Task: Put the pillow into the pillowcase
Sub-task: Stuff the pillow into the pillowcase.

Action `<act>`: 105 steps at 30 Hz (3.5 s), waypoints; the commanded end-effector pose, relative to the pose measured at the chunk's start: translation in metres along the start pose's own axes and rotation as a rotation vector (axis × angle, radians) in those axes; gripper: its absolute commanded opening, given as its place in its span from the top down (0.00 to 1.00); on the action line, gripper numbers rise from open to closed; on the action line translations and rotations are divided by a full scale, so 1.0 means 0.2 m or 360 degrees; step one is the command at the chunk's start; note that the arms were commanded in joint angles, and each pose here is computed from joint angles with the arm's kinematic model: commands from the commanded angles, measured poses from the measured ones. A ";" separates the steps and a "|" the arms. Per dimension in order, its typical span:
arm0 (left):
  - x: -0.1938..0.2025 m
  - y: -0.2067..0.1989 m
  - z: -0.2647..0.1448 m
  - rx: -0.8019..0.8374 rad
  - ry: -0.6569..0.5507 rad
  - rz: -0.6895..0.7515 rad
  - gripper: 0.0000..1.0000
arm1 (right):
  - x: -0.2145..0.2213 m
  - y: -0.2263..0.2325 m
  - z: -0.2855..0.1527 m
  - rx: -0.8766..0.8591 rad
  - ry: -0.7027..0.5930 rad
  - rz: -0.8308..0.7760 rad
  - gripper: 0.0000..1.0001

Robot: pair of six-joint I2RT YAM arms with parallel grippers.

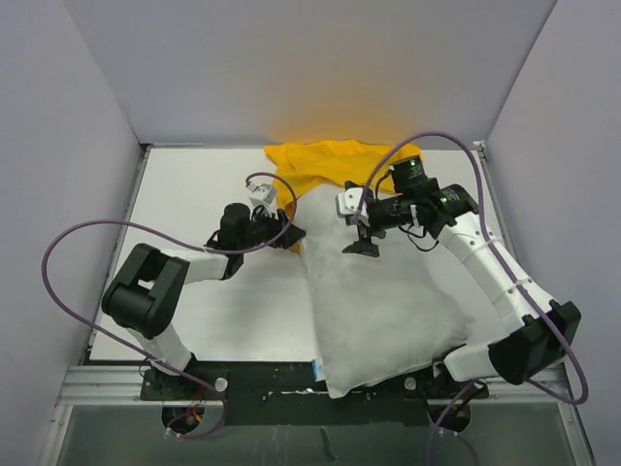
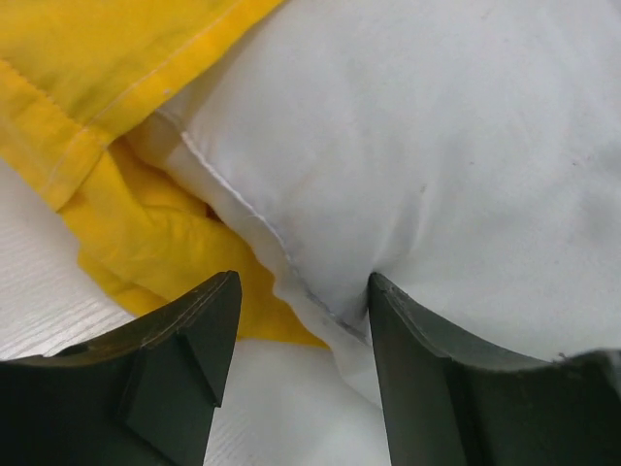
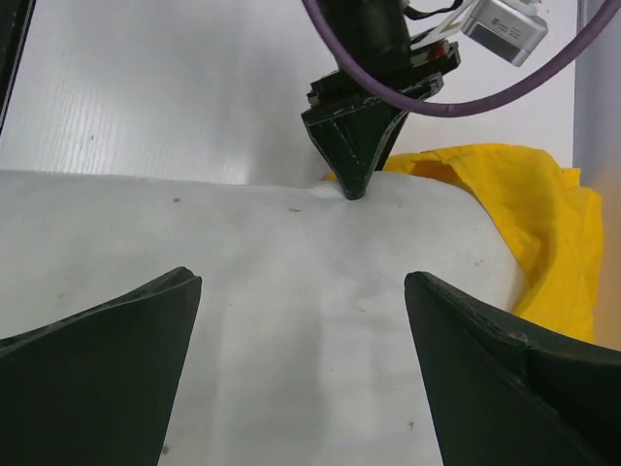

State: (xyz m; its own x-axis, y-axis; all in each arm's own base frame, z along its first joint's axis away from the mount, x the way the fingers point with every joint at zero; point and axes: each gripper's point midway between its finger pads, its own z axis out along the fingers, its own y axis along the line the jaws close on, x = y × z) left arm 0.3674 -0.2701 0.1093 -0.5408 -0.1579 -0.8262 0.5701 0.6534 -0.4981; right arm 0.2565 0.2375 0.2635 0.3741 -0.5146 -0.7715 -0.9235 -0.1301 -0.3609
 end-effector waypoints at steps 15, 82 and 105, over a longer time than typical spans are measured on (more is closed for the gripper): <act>-0.08 0.24 -0.13 0.0081 -0.0003 -0.0666 0.35 | 0.50 -0.47 0.48 0.0414 0.0465 0.0529 0.21; -0.39 -0.61 0.02 -0.0392 0.0337 0.0715 0.33 | 0.89 -0.26 -0.36 0.0740 0.0225 0.1142 0.04; -0.35 -0.76 0.25 -0.0201 0.0501 0.0785 1.00 | 0.99 -0.22 -0.24 0.0666 0.0311 0.1141 0.33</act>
State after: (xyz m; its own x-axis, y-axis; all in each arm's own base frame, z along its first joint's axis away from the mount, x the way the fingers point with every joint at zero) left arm 0.3678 -0.3635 0.1830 -0.4529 0.4843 -0.7486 0.6294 0.7684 0.1163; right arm 0.3601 0.0921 0.1590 -0.3677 -0.4684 -0.8034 -0.7961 0.6051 0.0116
